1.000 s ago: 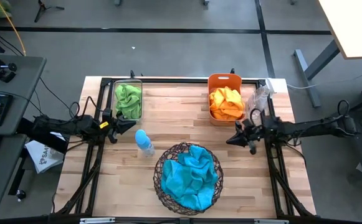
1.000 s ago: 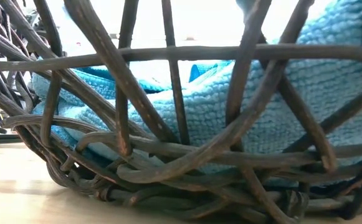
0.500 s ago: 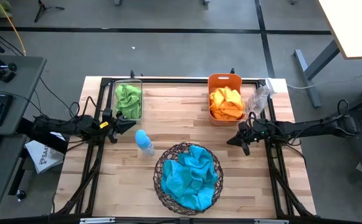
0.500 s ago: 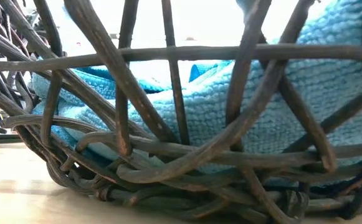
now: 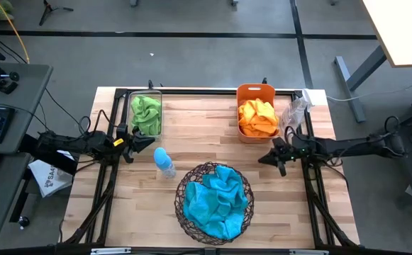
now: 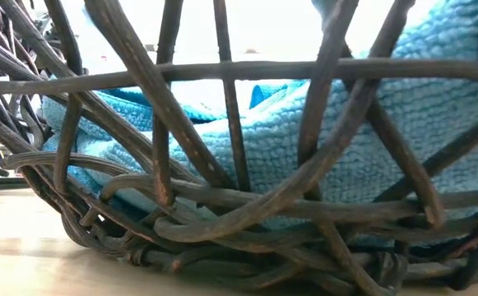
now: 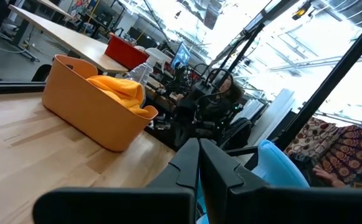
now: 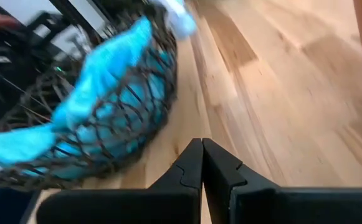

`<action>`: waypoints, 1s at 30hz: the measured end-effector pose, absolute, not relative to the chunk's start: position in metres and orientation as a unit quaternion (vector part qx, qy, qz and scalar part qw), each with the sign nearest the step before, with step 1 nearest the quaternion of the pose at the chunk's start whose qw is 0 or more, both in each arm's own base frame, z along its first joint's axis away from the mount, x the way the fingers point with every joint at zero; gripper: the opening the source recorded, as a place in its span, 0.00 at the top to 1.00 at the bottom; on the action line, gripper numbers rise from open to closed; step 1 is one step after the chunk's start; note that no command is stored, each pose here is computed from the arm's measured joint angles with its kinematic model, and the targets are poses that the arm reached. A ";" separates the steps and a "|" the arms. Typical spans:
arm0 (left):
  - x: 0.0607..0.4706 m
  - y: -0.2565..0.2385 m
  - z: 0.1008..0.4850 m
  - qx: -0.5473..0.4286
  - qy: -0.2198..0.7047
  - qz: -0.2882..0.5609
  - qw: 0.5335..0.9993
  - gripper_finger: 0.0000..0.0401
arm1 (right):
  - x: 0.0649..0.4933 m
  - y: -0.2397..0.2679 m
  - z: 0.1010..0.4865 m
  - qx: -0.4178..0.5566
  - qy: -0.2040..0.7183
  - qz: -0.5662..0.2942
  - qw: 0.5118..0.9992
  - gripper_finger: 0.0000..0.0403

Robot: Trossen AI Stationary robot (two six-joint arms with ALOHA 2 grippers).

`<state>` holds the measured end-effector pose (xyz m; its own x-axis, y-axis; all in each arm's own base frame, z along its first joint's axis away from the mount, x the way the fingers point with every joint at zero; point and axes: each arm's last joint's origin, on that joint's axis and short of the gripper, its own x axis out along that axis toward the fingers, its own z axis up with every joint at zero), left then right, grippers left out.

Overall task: Sort microfiber towel by color & place in baskets
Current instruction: Return to Home Position

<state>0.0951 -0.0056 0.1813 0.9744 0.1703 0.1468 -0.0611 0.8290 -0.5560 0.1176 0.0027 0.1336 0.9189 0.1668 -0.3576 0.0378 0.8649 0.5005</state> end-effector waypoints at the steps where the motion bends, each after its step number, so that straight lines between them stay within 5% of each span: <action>1: 0.095 -0.006 0.181 -0.286 -0.095 0.061 0.952 1.00 | 0.117 0.003 0.136 0.257 0.188 0.037 0.947 1.00; 13: 0.095 -0.005 0.182 -0.287 -0.098 0.060 0.951 1.00 | 0.103 0.003 0.164 0.247 0.040 0.074 0.965 1.00; 30: 0.095 -0.007 0.180 -0.285 -0.087 0.055 0.953 1.00 | 0.102 0.003 0.165 0.246 0.032 0.076 0.966 1.00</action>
<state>0.0949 -0.0071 0.1802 0.9788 0.1537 0.1351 -0.0541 0.8312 -0.5533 0.1016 0.0030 0.1649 0.9863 0.1629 -0.0242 -0.1315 0.8672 0.4802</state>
